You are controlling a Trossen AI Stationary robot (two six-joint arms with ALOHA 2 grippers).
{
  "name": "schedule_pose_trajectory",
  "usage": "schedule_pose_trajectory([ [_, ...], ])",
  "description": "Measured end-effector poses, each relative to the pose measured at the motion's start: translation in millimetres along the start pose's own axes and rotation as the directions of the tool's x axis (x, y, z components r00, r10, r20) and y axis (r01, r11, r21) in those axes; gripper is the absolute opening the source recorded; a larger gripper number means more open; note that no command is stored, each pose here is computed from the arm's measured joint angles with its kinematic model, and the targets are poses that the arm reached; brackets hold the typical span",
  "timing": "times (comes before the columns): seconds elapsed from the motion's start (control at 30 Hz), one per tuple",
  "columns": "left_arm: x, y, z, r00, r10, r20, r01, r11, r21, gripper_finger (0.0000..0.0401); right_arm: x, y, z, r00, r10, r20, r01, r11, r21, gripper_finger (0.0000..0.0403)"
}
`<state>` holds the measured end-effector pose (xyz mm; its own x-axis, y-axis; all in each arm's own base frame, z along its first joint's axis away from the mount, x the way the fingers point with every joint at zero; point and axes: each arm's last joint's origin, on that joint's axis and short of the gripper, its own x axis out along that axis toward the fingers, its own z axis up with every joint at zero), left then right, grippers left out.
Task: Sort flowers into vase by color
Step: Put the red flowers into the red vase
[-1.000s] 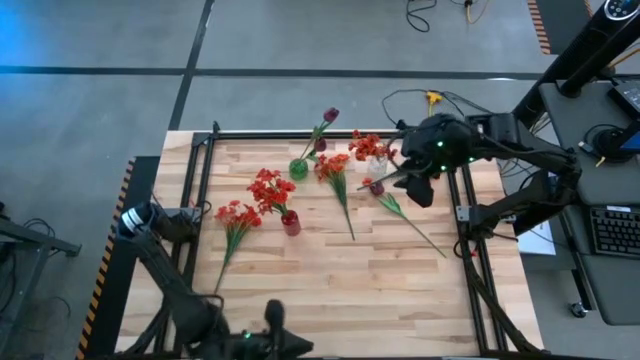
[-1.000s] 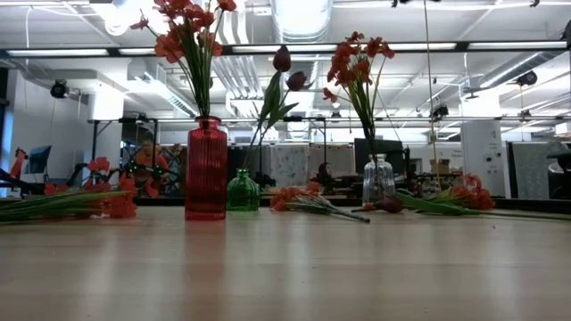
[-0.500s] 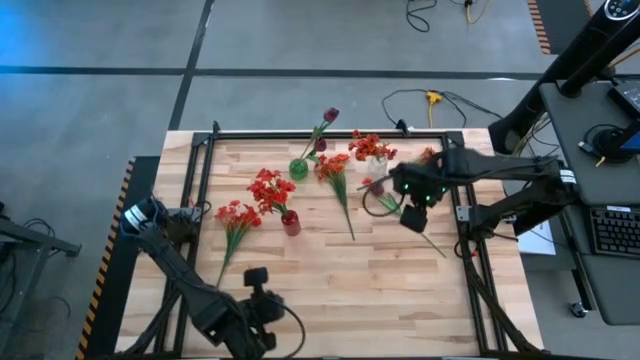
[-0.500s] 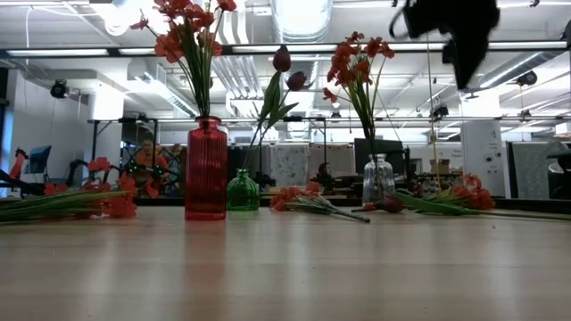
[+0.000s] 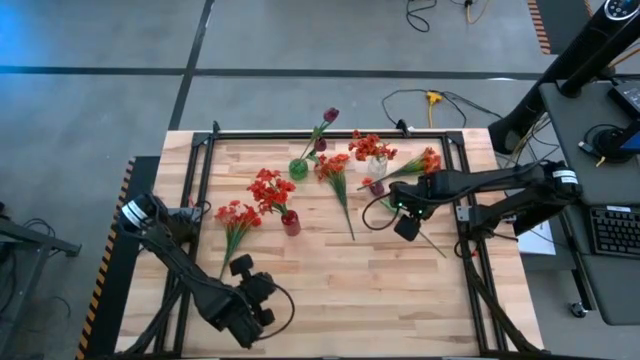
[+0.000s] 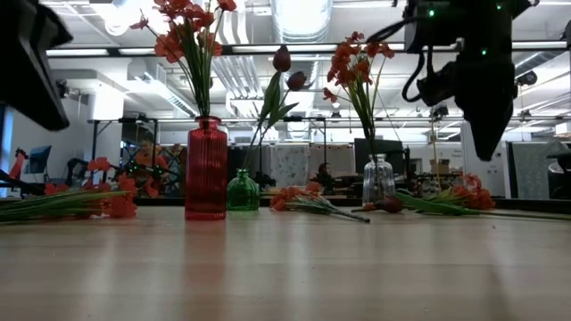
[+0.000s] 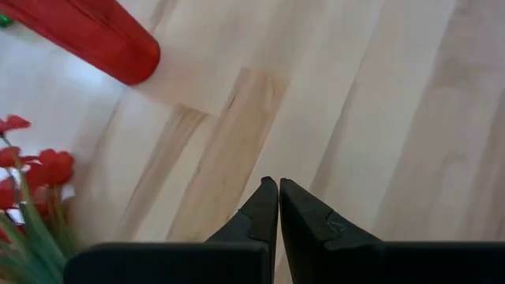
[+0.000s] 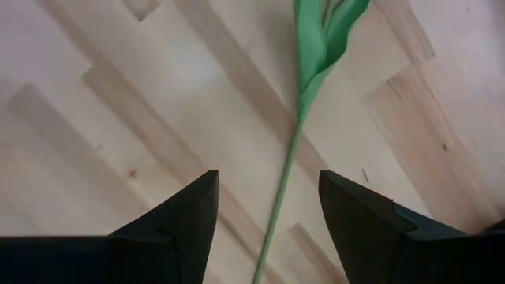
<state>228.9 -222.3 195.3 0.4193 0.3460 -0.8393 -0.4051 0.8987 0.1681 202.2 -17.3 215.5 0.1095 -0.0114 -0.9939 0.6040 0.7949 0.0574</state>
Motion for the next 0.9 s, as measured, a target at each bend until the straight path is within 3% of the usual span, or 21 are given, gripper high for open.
schedule_pose_trajectory([
  [0.3, -6, 21, -19, 0.973, -0.222, 0.061, 0.225, 0.973, -0.048, 0.0, 12, 0, 3, 0.997, -0.005, 0.079, 0.003, 1.0, 0.018, 0.0209],
  [0.4, -13, 35, -20, 0.97, -0.236, 0.061, 0.242, 0.959, -0.149, 0.0, 12, 1, 5, 0.994, 0.007, 0.106, -0.009, 1.0, 0.019, 0.021],
  [0.53, -14, 54, -21, 0.989, -0.149, 0.014, 0.144, 0.926, -0.348, 0.0, 12, 2, 7, 0.992, 0.017, 0.124, -0.02, 1.0, 0.019, 0.021],
  [0.63, -10, 65, -25, 0.989, -0.079, -0.123, 0.017, 0.898, -0.441, 0.0, 12, 4, 9, 0.988, 0.033, 0.15, -0.036, 0.999, 0.018, 0.021],
  [0.77, -4, 75, -31, 0.956, 0.032, -0.293, -0.181, 0.847, -0.499, 0.0, 11, 7, 14, 0.978, 0.064, 0.201, -0.068, 0.998, 0.011, 0.021],
  [0.9, 3, 73, -32, 0.95, 0.076, -0.303, -0.225, 0.838, -0.497, 0.0, 10, 9, 18, 0.967, 0.088, 0.239, -0.09, 0.996, -0.006, 0.021],
])
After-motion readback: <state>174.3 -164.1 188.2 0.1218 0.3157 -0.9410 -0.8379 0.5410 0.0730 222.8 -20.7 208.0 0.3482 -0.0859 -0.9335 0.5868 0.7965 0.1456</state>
